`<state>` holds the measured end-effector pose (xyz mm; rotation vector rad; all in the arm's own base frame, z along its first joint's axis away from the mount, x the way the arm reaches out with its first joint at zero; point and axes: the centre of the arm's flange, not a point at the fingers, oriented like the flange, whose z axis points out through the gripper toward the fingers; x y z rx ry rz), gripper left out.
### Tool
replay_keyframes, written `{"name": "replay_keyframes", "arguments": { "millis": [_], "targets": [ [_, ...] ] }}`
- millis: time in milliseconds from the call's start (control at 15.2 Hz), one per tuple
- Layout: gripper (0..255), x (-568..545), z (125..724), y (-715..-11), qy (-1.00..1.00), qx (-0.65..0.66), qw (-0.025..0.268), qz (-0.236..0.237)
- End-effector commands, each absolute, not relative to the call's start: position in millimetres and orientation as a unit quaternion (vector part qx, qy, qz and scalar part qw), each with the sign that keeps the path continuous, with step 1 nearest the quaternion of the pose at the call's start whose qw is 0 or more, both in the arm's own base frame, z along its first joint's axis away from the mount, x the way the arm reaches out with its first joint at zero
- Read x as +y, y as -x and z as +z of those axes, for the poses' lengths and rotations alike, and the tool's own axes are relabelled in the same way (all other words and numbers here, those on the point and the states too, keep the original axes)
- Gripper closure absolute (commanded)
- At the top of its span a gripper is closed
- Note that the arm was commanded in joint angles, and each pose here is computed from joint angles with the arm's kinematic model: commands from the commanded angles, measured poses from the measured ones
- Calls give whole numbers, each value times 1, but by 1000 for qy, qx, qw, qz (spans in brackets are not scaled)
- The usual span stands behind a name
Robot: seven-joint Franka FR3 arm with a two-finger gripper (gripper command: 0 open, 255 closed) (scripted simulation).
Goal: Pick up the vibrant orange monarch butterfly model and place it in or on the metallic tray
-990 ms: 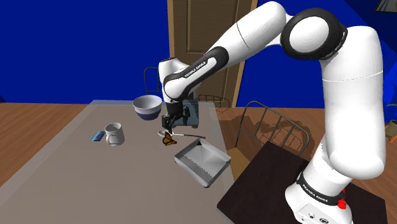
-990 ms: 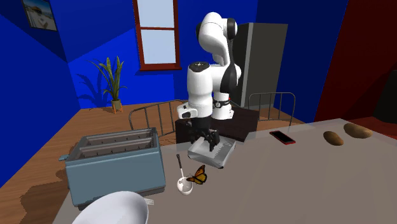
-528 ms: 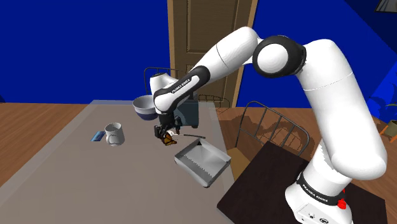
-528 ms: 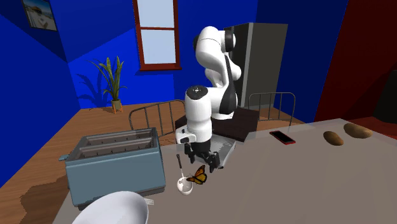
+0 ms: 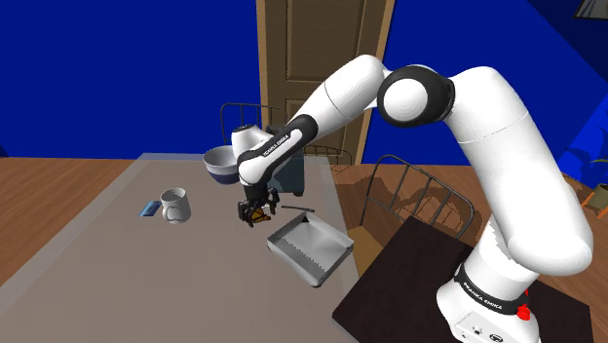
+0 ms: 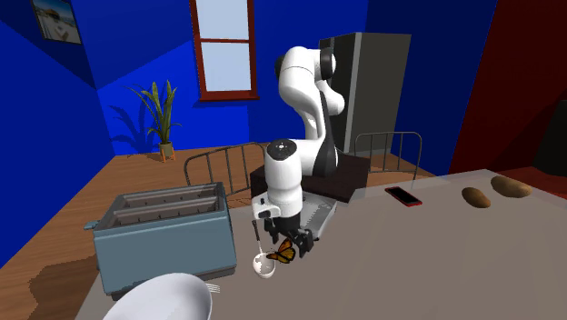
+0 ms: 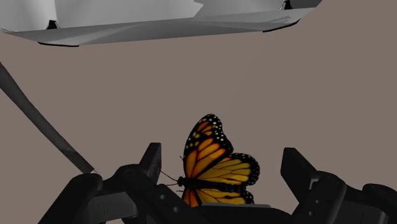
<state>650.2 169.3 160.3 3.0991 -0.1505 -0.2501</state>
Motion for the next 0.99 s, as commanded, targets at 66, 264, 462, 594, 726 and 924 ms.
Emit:
{"name": "replay_keyframes", "arguments": {
  "millis": [66,264,462,594,726,924],
  "targets": [
    [0,169,159,-650,-996,-48,14,-80],
    [0,169,159,-650,-996,-48,14,-80],
    [255,169,159,-650,-996,-48,14,-80],
    [255,169,159,-650,-996,-48,14,-80],
    [255,169,159,-650,-996,-48,14,-80],
    [255,169,159,-650,-996,-48,14,-80]
  ]
}}
